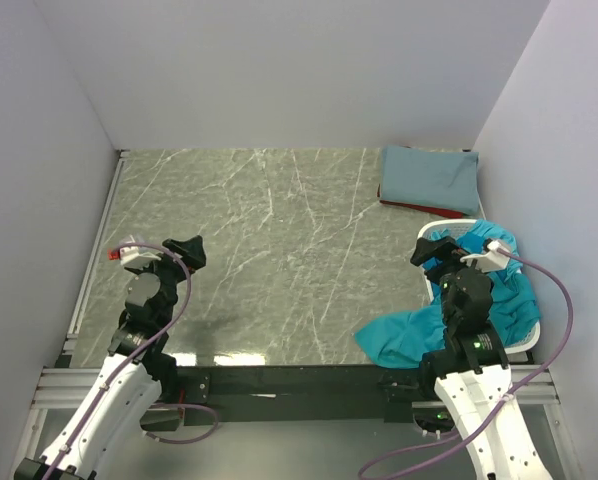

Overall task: Fold and stack the t-shirts
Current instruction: Grab the tshirt from the pile

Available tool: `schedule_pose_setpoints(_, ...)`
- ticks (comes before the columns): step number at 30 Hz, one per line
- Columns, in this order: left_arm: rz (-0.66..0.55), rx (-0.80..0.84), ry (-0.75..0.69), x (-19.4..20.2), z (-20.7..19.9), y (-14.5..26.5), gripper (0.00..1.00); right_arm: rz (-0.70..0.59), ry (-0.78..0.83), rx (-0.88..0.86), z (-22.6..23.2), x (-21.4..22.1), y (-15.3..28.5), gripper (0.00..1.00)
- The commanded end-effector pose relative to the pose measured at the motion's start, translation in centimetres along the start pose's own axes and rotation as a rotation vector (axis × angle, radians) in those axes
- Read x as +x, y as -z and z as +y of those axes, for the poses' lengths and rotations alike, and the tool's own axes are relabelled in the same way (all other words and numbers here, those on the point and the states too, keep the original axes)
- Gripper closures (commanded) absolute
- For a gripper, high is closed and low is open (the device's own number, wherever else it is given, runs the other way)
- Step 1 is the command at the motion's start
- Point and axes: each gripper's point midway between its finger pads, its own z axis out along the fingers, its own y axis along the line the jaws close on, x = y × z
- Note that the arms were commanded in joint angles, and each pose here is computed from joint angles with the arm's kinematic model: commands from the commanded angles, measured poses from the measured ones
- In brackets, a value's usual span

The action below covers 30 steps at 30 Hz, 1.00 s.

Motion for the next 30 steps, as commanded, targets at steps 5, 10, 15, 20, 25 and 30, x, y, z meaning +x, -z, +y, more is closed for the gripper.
schedule_pose_setpoints(5, -0.020, 0.007, 0.016, -0.7, -0.5, -0.3, 0.01, -0.027, 0.002, 0.047, -0.7, -0.6, -0.3, 0.04)
schedule_pose_setpoints(10, -0.014, 0.011, 0.015, -0.6, -0.6, -0.3, 0.01, -0.027, 0.001, 0.128, -2.1, -0.5, -0.3, 0.01)
schedule_pose_setpoints(15, -0.007, 0.012, 0.018, -0.5, -0.6, -0.3, 0.01, -0.066, -0.048, 0.333, -5.2, -1.3, 0.0, 0.00)
schedule_pose_setpoints(20, 0.000, 0.012, 0.018, -0.3, -0.6, -0.4, 0.01, -0.094, -0.079, 0.497, -7.6, -1.4, 0.6, 0.00)
schedule_pose_setpoints(25, 0.016, -0.001, 0.014, 0.1, -0.5, -0.7, 0.01, -0.176, -0.120, 0.638, -9.9, -2.3, 1.9, 0.00)
schedule_pose_setpoints(30, 0.028, 0.002, 0.011, 0.4, -0.5, -0.8, 0.00, -0.199, -0.111, 0.622, -9.9, -2.2, 1.2, 0.00)
